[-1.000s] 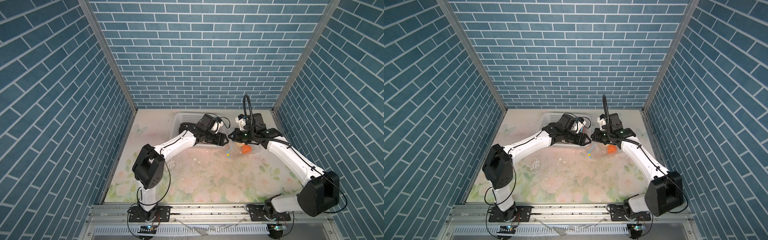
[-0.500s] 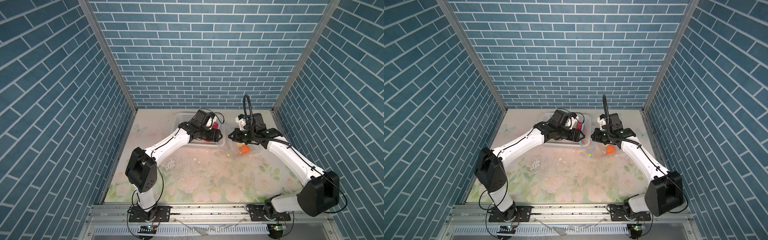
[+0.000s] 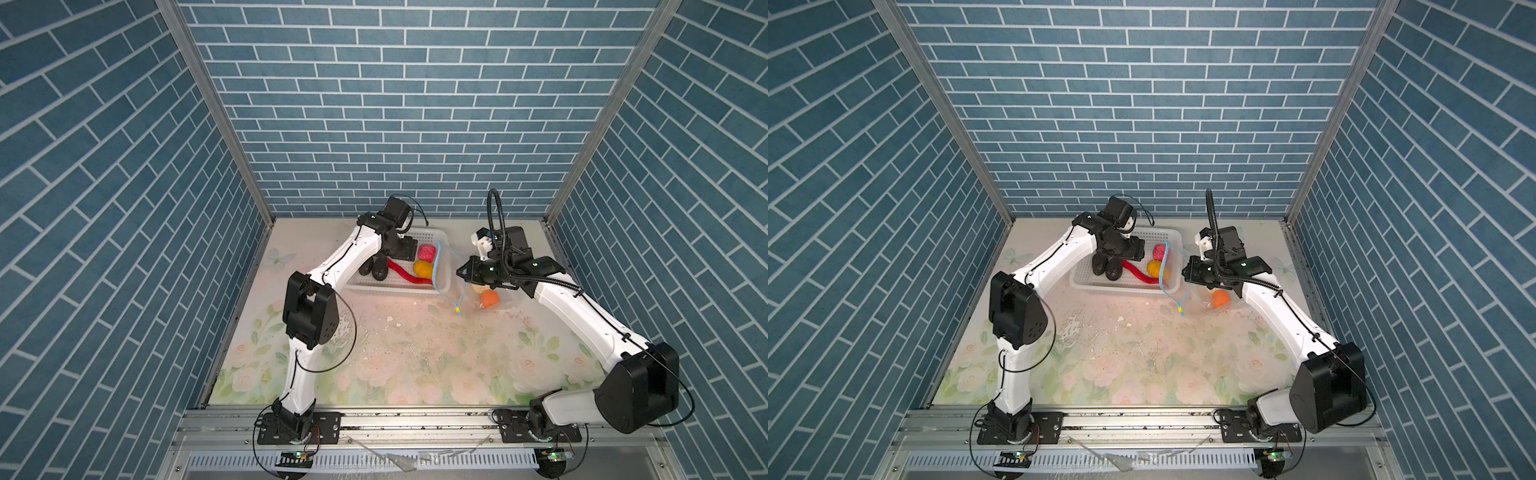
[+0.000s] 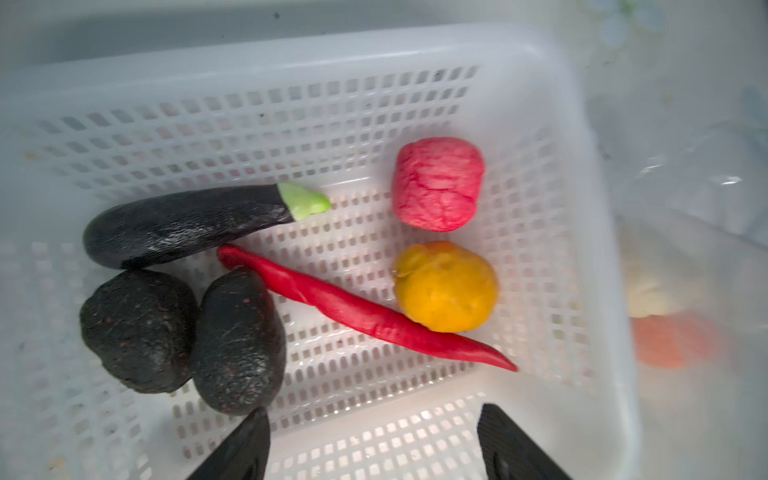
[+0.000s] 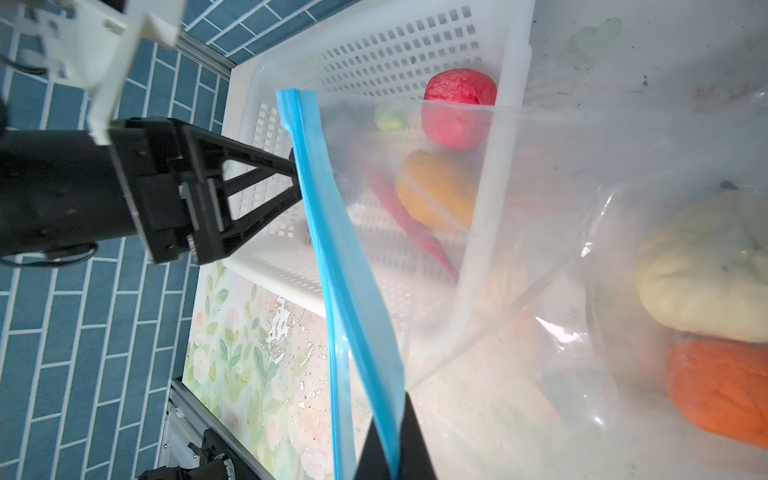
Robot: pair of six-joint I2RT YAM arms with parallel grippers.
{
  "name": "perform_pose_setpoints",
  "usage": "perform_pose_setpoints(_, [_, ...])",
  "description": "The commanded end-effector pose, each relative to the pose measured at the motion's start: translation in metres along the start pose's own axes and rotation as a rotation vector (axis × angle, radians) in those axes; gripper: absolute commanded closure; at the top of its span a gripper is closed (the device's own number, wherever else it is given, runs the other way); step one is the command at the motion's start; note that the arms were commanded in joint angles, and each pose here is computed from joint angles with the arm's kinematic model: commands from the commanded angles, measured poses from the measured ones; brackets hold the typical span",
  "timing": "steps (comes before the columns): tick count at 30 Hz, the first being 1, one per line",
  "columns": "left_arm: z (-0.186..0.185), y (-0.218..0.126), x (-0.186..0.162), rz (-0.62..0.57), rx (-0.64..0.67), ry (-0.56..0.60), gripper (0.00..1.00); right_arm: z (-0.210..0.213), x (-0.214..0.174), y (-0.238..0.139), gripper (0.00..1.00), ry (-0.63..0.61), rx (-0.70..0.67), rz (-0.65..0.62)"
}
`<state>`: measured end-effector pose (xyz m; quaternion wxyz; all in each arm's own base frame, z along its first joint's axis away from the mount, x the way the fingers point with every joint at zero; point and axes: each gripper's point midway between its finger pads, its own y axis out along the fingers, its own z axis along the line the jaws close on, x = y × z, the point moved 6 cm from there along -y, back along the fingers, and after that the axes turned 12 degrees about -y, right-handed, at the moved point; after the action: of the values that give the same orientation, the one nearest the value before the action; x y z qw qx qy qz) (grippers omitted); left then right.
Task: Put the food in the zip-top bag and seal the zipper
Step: 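Move the left gripper back over the basket toward the dark avocado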
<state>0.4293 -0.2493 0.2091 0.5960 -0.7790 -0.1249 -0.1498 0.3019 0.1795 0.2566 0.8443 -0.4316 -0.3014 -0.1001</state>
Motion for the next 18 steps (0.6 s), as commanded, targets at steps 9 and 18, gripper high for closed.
perform_pose_setpoints(9, [0.05,0.036,-0.005,0.189,0.197,-0.014,0.2,-0.001,0.004,0.006,1.0,0.018,0.014,-0.008])
perform_pose_setpoints(18, [0.063,0.044,0.008,0.175,0.203,-0.042,0.19,0.001,0.008,0.009,1.0,0.019,0.032,-0.003])
